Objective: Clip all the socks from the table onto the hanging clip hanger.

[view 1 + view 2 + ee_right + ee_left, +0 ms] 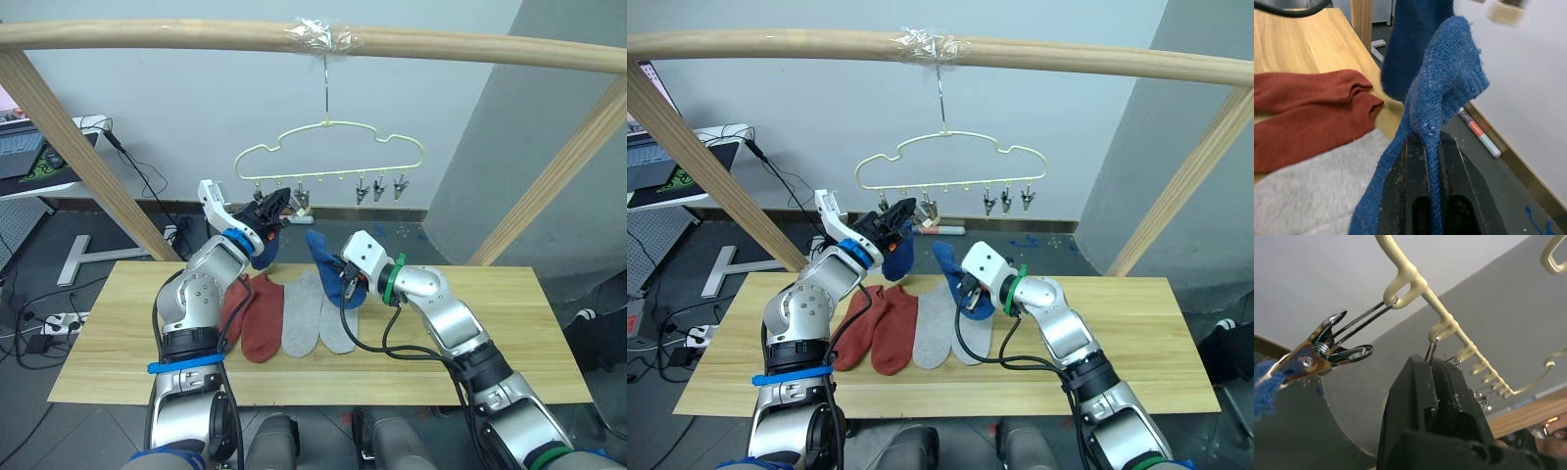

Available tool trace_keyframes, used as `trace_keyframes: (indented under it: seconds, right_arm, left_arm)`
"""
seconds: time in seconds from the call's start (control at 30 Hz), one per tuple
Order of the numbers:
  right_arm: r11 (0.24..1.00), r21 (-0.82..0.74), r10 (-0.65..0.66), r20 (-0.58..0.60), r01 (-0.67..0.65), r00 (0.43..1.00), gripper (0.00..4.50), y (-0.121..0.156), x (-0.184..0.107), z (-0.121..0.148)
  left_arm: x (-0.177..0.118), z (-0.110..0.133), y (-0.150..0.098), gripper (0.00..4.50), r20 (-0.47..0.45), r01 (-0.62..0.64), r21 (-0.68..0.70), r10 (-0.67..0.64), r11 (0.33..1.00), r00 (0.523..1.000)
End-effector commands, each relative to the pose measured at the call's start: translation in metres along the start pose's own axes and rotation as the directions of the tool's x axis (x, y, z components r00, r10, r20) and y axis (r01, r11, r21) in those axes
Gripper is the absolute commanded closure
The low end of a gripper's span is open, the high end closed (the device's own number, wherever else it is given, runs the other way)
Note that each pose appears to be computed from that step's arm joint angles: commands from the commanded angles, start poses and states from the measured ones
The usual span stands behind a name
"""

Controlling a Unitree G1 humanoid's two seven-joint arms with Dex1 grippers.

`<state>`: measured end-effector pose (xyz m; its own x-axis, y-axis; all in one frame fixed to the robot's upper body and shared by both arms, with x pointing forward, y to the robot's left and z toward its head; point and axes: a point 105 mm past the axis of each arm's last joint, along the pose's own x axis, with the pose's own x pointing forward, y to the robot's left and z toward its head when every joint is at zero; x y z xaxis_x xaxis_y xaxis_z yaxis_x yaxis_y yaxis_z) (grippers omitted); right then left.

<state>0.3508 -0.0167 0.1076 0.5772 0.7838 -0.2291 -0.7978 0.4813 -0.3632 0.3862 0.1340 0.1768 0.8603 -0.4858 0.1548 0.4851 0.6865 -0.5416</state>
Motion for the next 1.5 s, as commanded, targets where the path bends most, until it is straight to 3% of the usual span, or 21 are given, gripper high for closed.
trace_keyframes:
  seconds: [0.03,0.5,0.9,0.93,0.97,1.0,1.1,1.33,1.5]
  right_arm:
    - [0.999,-0.042,-0.018,0.064,0.02,0.998,4.48,-0.008,0.003,0.021]
    - [0.999,-0.026,-0.044,0.105,0.047,0.994,4.48,-0.015,0.01,0.034]
    - [0.999,0.0,-0.041,0.113,0.042,0.993,4.5,-0.013,0.01,0.035]
    - [0.997,0.077,-0.023,0.134,0.013,0.991,4.5,-0.009,0.011,0.038]
    - [0.991,0.132,-0.008,0.151,-0.012,0.988,3.93,-0.005,0.012,0.039]
    - [0.981,0.191,0.013,0.175,-0.046,0.984,3.69,-0.001,0.012,0.043]
    - [0.951,0.296,0.026,0.206,-0.088,0.978,2.72,0.004,0.013,0.049]
    - [0.936,0.335,0.055,0.162,-0.108,0.985,0.14,0.01,0.008,0.039]
    - [0.951,0.307,0.007,0.11,-0.041,0.994,0.03,0.0,0.0,0.026]
  left_arm:
    - [-0.004,0.005,-0.008,4.5,0.012,0.024,0.011,-0.024,1.0,1.0]
    - [-0.007,0.001,-0.017,4.5,-0.012,0.067,0.027,-0.066,0.997,0.998]
    - [-0.01,0.007,-0.012,0.74,-0.004,0.055,0.047,-0.055,0.997,0.998]
    - [-0.013,0.007,-0.01,0.47,-0.013,0.041,0.058,-0.04,0.997,0.999]
    - [-0.015,0.007,-0.008,0.08,-0.02,0.032,0.065,-0.031,0.997,0.999]
    - [-0.019,0.007,-0.008,0.0,-0.031,0.035,0.073,-0.032,0.997,0.999]
    - [-0.031,0.012,-0.006,0.0,-0.043,0.034,0.086,-0.031,0.996,0.999]
    - [-0.052,0.011,-0.005,0.0,-0.113,0.041,0.212,-0.017,0.976,0.994]
    - [-0.055,0.001,-0.015,0.0,-0.158,0.086,0.302,-0.038,0.949,0.987]
